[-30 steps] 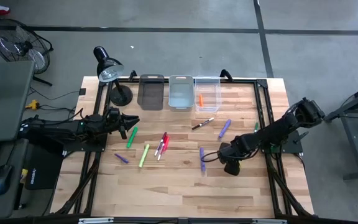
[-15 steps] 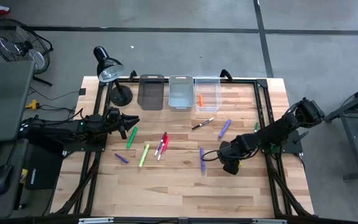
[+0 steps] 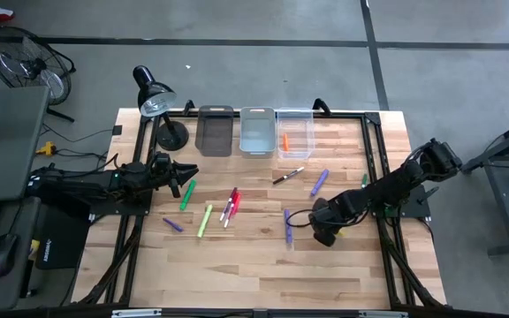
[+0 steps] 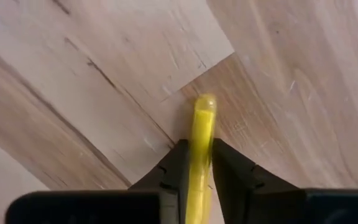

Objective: Pick & Place Markers
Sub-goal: Put the yellow pen into the transparent bin

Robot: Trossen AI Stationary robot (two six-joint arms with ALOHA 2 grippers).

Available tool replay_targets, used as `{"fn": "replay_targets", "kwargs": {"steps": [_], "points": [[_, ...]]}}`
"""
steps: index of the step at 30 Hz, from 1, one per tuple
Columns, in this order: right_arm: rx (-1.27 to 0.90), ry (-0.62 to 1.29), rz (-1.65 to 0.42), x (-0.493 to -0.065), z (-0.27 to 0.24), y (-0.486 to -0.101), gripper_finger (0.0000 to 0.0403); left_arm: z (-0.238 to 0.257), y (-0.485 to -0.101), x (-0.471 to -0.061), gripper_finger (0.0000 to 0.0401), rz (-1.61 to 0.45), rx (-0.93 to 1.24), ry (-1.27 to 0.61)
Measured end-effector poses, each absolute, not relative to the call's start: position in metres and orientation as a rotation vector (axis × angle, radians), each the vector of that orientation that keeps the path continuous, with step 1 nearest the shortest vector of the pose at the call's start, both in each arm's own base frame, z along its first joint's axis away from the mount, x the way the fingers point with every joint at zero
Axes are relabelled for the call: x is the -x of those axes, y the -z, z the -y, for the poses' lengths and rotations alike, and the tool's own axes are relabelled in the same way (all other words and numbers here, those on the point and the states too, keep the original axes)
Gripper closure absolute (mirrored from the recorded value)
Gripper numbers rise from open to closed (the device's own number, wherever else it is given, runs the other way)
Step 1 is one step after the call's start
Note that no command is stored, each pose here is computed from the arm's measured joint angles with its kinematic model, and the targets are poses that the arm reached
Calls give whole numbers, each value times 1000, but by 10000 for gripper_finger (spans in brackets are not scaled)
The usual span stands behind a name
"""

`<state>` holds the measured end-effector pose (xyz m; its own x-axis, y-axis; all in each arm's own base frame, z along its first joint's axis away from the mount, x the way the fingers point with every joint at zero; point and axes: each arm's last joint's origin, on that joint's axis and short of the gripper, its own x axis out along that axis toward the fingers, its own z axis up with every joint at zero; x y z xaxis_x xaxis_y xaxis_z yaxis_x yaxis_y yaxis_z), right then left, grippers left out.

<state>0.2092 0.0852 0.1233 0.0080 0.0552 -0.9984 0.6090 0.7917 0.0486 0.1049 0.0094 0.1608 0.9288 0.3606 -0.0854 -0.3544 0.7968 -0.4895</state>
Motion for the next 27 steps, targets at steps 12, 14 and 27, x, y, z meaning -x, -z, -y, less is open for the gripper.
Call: {"fn": "replay_targets", "kwargs": {"steps": [12,14,27], "points": [[-629,505,-1501,-225,-73,-133,364,-9,-161,-105,304,12,523,-384],[-628,499,-1472,-230,-71,-135,366,-9,-161,-105,304,13,523,-384],[-698,402,-1289,-267,-46,-167,368,-9,-161,-105,304,13,523,-384]]}}
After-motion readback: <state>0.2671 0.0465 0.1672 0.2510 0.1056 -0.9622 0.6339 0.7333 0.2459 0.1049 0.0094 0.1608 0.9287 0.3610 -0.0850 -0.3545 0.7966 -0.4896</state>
